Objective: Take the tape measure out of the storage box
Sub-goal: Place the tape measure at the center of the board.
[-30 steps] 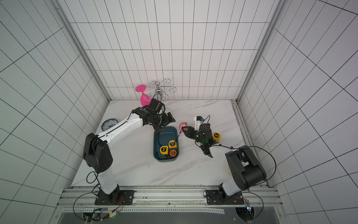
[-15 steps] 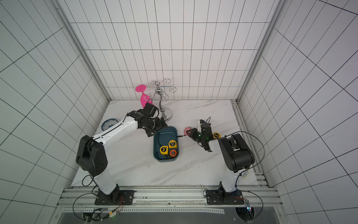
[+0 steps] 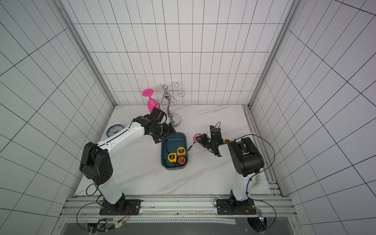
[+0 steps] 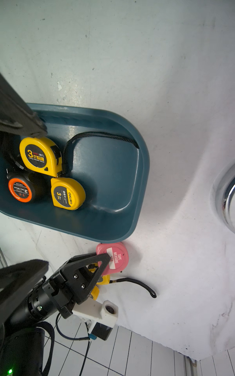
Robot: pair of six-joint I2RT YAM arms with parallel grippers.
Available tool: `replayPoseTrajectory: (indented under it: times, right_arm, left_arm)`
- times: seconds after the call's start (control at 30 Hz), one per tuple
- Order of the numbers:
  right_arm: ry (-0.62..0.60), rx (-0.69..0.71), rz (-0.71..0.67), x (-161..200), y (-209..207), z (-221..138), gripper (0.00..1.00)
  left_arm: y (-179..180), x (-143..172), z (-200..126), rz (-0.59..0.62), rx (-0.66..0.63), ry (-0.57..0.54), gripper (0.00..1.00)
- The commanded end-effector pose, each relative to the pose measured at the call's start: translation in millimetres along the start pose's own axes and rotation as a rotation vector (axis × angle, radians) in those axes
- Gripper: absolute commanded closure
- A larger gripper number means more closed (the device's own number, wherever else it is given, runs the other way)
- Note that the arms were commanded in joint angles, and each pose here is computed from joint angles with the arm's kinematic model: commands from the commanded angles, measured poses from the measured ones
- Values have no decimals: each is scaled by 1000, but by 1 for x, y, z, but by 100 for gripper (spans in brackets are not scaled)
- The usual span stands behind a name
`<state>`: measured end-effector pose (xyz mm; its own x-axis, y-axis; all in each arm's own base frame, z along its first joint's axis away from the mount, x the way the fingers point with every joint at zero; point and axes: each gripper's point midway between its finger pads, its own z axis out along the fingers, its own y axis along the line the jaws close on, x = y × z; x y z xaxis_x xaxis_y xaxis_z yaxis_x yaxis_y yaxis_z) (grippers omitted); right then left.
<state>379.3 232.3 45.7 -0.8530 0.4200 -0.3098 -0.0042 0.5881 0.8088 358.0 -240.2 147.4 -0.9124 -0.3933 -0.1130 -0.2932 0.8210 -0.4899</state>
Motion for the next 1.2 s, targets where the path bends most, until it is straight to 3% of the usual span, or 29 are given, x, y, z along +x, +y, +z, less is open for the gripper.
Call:
replayPoseTrajectory:
  times: [0.0,0.23,0.47,0.77,1.17]
  right_arm:
    - [16,23,17,-2,-4,3,79]
    - [22,59,17,1,-8,-5,53]
    - [34,124,14,6,-10,-18,39]
    - [49,150,14,14,0,-32,27]
    - [54,141,-44,13,25,-56,21]
  left_arm:
    - [-4,-6,-8,17,17,-30,2]
    - [-2,-5,-4,16,11,-24,2]
    - [1,-4,0,33,1,-17,2]
    - [10,13,22,136,-77,53,2]
    - [31,53,29,372,-242,124,3]
